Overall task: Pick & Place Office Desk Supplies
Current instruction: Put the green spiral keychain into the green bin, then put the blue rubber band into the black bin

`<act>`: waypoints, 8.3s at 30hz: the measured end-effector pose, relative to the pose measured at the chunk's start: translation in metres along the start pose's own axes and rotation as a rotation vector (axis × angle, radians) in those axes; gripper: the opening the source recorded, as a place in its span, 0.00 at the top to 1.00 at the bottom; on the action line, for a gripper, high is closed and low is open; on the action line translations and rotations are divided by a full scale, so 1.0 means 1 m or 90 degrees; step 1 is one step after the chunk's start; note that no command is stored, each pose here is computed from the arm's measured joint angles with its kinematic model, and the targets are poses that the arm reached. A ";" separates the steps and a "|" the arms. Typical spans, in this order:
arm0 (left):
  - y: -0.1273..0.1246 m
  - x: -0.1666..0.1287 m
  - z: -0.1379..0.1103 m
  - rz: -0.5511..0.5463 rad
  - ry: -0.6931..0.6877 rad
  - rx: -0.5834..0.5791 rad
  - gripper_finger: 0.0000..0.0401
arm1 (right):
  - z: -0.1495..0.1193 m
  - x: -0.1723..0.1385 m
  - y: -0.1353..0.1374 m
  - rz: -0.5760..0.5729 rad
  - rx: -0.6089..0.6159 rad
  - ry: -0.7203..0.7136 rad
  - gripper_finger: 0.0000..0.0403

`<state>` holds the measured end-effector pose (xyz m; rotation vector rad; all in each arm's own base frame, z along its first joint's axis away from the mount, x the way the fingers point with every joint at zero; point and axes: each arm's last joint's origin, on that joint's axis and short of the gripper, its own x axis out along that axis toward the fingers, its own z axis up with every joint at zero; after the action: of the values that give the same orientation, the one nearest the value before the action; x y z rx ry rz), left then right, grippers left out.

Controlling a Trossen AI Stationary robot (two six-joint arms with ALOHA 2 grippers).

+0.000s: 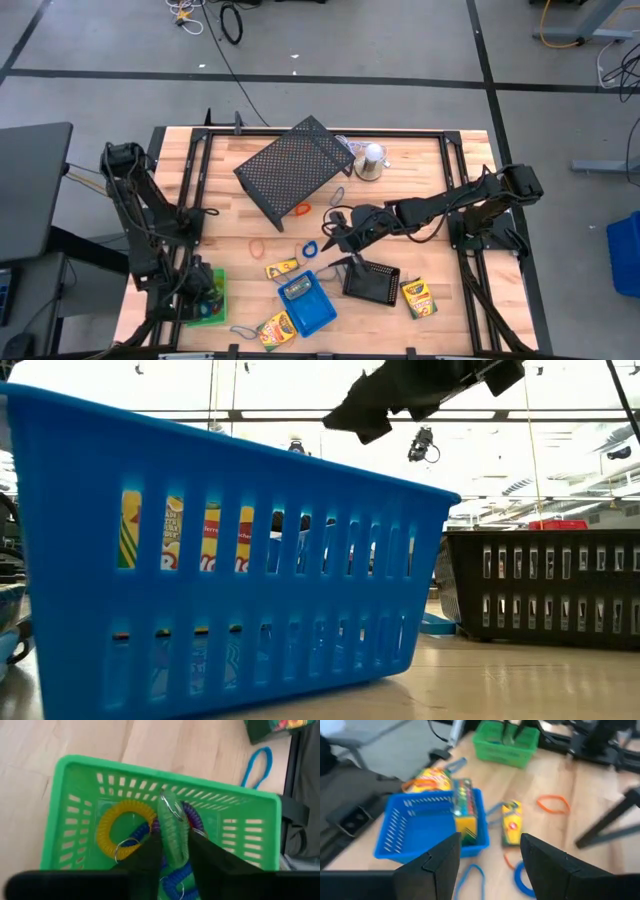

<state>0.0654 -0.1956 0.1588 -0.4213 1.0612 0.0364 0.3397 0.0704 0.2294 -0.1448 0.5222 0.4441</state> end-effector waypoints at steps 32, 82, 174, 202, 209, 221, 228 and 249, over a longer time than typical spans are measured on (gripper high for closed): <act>-0.003 -0.017 0.026 -0.006 -0.319 0.111 0.50 | -0.065 -0.003 -0.073 -0.194 0.032 0.267 0.47; -0.005 -0.023 0.102 0.241 -0.559 0.280 0.50 | -0.116 0.011 -0.135 -0.110 0.037 0.427 0.99; -0.017 -0.029 0.108 0.209 -0.582 0.310 0.50 | -0.078 0.009 -0.129 -0.173 -0.063 0.517 0.66; -0.019 -0.031 0.109 0.201 -0.590 0.309 0.50 | -0.117 0.006 -0.157 -0.096 -0.033 0.576 0.97; -0.019 -0.031 0.109 0.199 -0.589 0.309 0.50 | -0.112 0.005 -0.131 -0.030 -0.007 0.629 0.99; -0.020 -0.031 0.109 0.192 -0.586 0.324 0.50 | -0.089 0.014 -0.095 -0.074 -0.050 0.642 0.98; -0.021 -0.032 0.110 0.189 -0.590 0.323 0.50 | -0.093 0.006 -0.129 -0.147 -0.020 0.587 0.75; -0.023 -0.034 0.111 0.186 -0.597 0.334 0.50 | -0.122 -0.013 -0.179 -0.106 0.060 0.531 0.56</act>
<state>0.1471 -0.1719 0.2414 0.2354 0.1691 0.1906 0.3543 -0.1244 0.1357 -0.2817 1.3365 0.1776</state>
